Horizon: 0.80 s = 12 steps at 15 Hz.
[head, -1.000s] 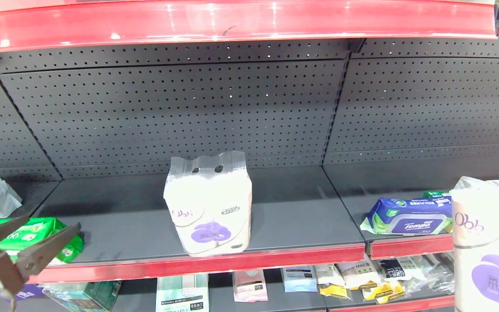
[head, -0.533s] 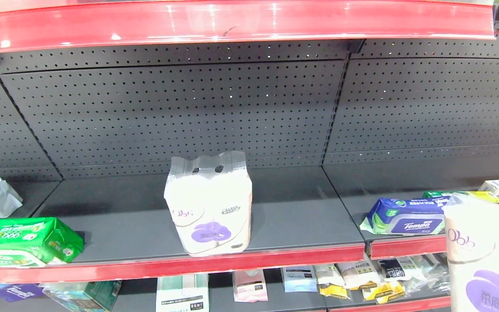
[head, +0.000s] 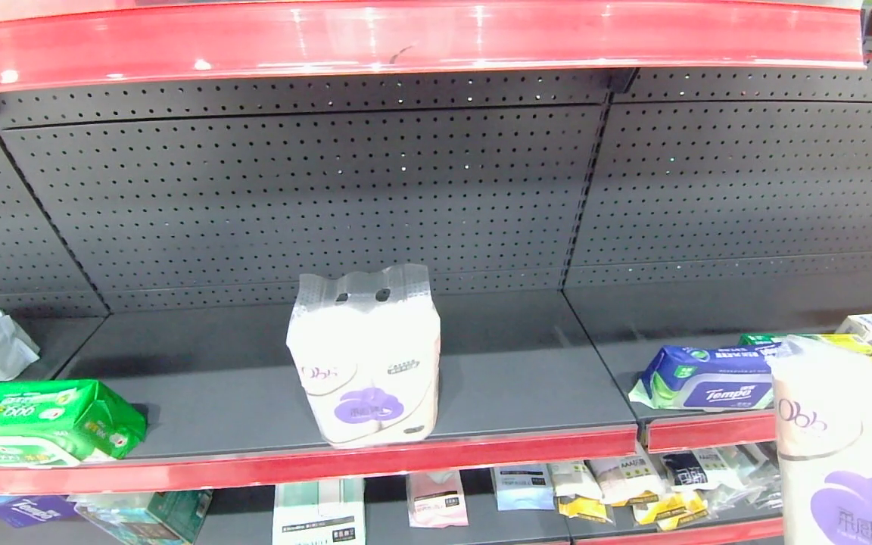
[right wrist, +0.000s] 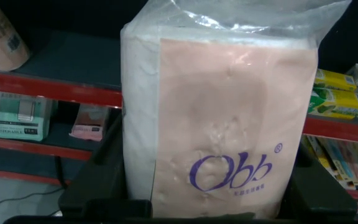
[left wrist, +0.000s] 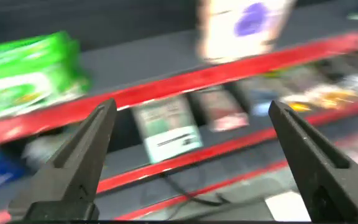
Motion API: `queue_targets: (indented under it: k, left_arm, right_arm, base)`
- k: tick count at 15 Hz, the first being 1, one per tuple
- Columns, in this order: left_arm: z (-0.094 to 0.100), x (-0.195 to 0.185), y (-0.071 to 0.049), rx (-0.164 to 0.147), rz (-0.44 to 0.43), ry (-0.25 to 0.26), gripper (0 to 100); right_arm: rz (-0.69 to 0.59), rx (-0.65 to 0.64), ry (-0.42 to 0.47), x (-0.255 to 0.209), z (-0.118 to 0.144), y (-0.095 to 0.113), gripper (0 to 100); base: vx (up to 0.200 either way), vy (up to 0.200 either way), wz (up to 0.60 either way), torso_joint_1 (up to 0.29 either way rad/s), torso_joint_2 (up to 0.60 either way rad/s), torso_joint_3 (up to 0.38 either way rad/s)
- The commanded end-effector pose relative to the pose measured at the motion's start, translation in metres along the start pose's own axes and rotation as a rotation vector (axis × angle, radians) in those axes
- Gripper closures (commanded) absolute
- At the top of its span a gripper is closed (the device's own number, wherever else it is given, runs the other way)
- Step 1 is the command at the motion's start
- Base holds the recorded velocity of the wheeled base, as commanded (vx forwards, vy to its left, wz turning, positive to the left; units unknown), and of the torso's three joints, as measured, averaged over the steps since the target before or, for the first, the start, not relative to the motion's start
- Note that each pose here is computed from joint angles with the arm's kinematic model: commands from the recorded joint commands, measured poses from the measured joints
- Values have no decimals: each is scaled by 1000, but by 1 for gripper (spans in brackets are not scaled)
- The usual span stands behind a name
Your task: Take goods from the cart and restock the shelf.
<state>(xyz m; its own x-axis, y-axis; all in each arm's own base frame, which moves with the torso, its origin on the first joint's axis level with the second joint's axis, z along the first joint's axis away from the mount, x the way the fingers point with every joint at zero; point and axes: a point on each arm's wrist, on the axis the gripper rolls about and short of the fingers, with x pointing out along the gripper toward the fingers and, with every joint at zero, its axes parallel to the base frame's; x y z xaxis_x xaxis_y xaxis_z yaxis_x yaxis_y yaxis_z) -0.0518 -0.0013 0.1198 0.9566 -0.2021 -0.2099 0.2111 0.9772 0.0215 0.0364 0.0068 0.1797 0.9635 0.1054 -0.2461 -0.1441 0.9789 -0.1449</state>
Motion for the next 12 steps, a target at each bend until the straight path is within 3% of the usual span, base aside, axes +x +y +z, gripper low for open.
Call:
queue_targets:
  k: [1, 3, 5, 7, 10, 12]
  left_arm:
    - [-14, 12, 2, -7, 116, -11, 0]
    - [-13, 21, 3, -21, 206, -90, 0]
    - [-21, 27, 4, -21, 209, -79, 0]
    - [-28, 37, 6, -10, 213, -162, 0]
    - [-36, 38, 6, -1, 183, -191, 0]
    - [-37, 37, 6, -46, 183, -208, 0]
  right_arm:
    - [-5, 2, -10, -3, -1, -1, 100]
    - [-6, 4, -17, -6, -4, -1, 100]
    - [-6, 4, -17, -6, -5, -1, 100]
    - [-6, 3, -20, -6, -5, -1, 100]
    - [-6, 4, -19, -6, -5, -1, 100]
    - [-4, 3, -14, -6, -7, 0, 100]
  base:
    - [0, 0, 0, 0, 0, 0]
    - [0, 0, 0, 0, 0, 0]
    - [0, 0, 0, 0, 0, 0]
    - [0, 0, 0, 0, 0, 0]
    - [0, 0, 0, 0, 0, 0]
    - [0, 0, 0, 0, 0, 0]
